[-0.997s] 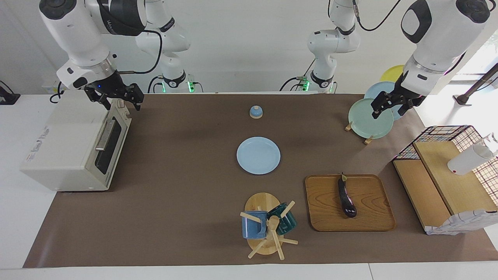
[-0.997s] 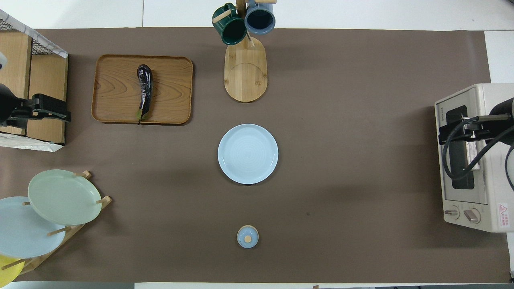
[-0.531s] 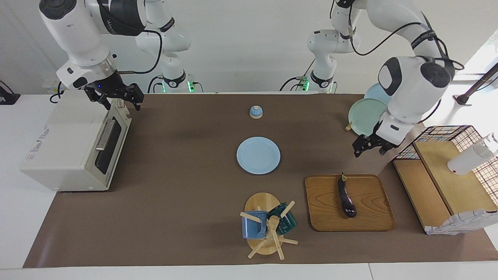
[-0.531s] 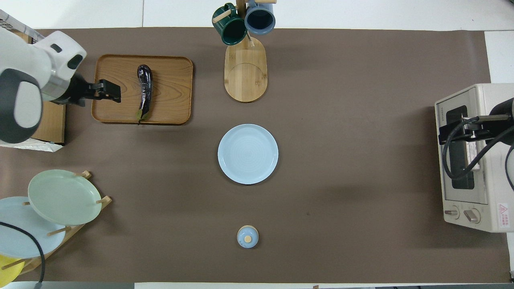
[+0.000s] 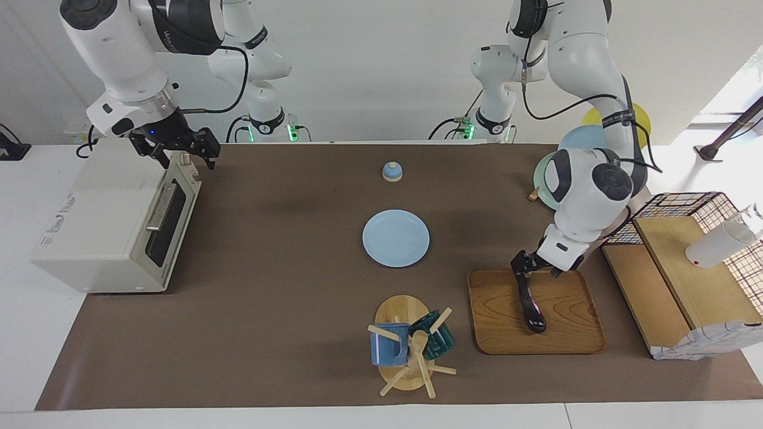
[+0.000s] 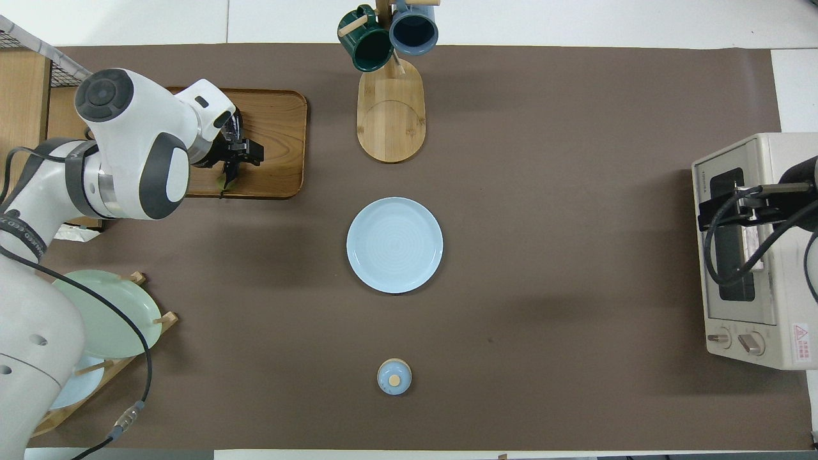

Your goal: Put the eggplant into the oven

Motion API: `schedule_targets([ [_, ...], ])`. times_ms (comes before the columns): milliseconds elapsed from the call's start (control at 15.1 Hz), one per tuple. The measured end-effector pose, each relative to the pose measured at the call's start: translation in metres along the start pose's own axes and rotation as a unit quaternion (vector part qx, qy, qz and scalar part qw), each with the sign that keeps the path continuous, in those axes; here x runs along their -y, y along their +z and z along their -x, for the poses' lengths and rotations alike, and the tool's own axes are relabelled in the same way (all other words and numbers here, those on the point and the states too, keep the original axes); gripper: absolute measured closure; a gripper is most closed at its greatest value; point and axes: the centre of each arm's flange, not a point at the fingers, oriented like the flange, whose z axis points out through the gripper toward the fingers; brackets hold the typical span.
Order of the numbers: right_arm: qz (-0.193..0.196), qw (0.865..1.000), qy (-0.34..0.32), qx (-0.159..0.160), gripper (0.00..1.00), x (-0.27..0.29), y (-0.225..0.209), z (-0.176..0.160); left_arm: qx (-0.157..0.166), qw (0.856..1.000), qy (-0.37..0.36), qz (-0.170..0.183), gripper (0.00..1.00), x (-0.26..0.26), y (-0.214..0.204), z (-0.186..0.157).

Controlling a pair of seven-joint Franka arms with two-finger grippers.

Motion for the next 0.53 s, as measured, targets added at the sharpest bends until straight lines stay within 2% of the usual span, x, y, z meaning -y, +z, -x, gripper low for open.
schedule_targets([
  [199,-0.002,1.0,0.017,0.004,0.0,-0.018,0.002,0.001,-0.002,1.0,-0.001,0.0,0.0,0.001,0.005,0.001],
  [266,-0.003,1.0,0.023,0.004,0.07,-0.024,0.002,0.001,-0.006,1.0,-0.001,0.0,0.0,0.002,0.007,0.002],
  [465,-0.003,1.0,0.027,-0.015,0.43,-0.029,0.008,-0.004,-0.011,1.0,-0.001,0.0,0.04,0.003,0.017,0.007],
  [531,-0.003,0.999,0.025,-0.021,0.53,-0.028,0.013,-0.005,-0.011,1.0,0.0,0.0,0.09,0.003,0.019,0.008],
])
